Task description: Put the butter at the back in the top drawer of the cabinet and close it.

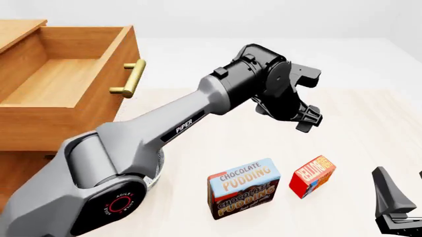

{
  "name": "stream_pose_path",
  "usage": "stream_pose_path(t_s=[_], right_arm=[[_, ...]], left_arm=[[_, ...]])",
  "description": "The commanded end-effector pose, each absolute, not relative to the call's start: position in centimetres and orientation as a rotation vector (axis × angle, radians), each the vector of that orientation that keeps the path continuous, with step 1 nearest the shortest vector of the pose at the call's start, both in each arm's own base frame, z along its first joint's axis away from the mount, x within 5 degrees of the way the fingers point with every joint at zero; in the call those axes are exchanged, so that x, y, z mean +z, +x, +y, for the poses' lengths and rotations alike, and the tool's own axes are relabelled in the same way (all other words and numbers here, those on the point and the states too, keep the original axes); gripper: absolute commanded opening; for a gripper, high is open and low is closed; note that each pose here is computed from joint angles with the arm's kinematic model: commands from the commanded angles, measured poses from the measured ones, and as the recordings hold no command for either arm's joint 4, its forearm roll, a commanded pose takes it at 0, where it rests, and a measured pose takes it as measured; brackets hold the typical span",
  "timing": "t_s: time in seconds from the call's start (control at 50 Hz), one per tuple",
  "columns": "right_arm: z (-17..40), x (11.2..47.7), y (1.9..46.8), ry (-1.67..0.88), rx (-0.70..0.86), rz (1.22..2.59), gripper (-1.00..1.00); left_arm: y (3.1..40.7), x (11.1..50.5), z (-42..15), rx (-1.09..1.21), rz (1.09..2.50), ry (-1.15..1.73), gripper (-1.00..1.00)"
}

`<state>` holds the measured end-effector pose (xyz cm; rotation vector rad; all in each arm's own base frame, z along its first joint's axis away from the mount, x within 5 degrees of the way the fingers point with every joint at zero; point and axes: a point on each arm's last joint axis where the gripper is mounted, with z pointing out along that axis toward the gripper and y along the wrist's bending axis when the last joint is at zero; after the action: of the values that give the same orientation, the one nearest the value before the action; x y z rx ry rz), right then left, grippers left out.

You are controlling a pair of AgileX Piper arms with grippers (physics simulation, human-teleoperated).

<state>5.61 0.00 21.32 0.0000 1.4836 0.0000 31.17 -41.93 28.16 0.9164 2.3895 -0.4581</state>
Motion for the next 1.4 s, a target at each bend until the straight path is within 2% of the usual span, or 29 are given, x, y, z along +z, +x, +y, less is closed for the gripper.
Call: stream_pose_path(t_s=[0.02,0.54,1.4], right_arm=[[0.0,21.3,5.6,0.0,0.0,1.484,1.0],[0.0,21.3,5.6,0.0,0.0,1.484,1.0],[0.0,21.3,5.6,0.0,0.0,1.484,1.0]], left_arm=[[30.5,26.5,-43.1,-0.457,2.413,0.937,1.0],[28.7,22.8,-45.9,-0.454,2.463,0.979,1.0],[27.8,19.6,-48.1,-0.436,2.501,1.019,1.0]])
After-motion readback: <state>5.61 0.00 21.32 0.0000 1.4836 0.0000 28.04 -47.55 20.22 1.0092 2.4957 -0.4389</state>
